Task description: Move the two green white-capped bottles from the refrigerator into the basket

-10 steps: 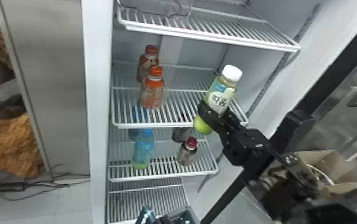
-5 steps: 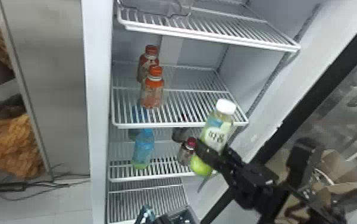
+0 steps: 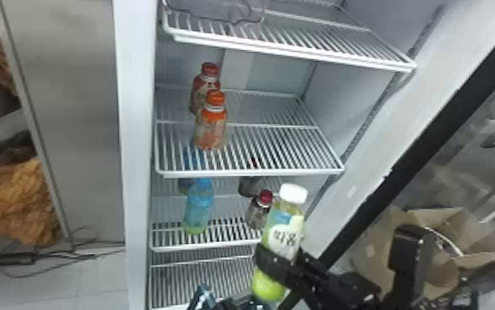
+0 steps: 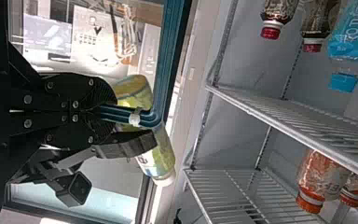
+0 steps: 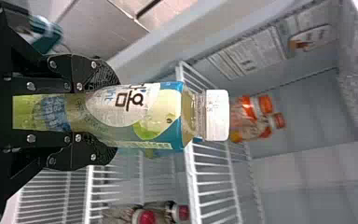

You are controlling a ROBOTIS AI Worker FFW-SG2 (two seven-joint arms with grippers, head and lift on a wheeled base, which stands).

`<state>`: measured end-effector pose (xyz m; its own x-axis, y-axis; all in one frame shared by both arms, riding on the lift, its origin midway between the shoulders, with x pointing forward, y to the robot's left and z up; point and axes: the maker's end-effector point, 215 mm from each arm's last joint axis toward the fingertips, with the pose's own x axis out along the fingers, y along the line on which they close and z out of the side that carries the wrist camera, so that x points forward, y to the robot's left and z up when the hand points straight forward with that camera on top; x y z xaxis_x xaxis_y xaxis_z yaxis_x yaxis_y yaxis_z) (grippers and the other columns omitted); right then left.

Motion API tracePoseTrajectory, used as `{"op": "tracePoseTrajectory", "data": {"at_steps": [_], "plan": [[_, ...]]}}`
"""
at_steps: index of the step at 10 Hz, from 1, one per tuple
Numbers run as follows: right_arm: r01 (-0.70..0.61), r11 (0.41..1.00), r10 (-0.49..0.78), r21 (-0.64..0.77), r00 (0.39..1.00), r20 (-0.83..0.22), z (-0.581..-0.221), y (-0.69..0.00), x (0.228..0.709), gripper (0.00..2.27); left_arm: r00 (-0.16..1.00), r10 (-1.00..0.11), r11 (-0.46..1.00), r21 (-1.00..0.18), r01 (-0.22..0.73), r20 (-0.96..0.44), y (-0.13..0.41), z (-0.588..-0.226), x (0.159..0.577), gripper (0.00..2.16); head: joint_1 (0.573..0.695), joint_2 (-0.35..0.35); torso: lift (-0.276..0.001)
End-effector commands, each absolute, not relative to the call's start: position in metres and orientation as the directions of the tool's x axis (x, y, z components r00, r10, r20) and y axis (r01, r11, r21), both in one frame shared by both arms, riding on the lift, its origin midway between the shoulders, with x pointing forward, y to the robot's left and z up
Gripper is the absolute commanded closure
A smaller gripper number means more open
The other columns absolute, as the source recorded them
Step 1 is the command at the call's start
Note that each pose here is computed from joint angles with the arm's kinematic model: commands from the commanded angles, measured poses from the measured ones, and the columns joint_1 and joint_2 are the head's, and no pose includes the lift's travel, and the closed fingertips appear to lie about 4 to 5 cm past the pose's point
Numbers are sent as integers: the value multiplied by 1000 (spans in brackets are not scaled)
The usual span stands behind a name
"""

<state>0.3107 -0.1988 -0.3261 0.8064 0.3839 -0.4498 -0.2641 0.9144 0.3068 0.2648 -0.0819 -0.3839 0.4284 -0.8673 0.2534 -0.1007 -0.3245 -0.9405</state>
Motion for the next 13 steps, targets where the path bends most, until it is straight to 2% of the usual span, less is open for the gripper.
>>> {"op": "tracePoseTrajectory", "data": {"at_steps": [1,6,7,10,13], "plan": [[-251,911,395,328,758,-518,-338,-193,287,1024,431,-866,-324,-941,-101,252,-81,-385,265,1214,695,-350,-4],[-155,922,370,355,623,-689,-385,-200,235,1024,431,-867,-324,-940,-103,251,-81,-385,264,1214,695,-350,-4],[-146,902,410,406,585,-700,-398,-190,227,1024,431,-867,-324,-940,-103,251,-81,-385,264,1214,695,-350,-4],[-124,842,504,525,527,-684,-422,-164,217,1024,435,-864,-325,-940,-101,251,-80,-385,266,1214,695,-350,-4],[-118,818,536,562,510,-673,-427,-154,213,1016,437,-864,-324,-941,-100,251,-79,-385,267,1214,695,-350,-4]]}}
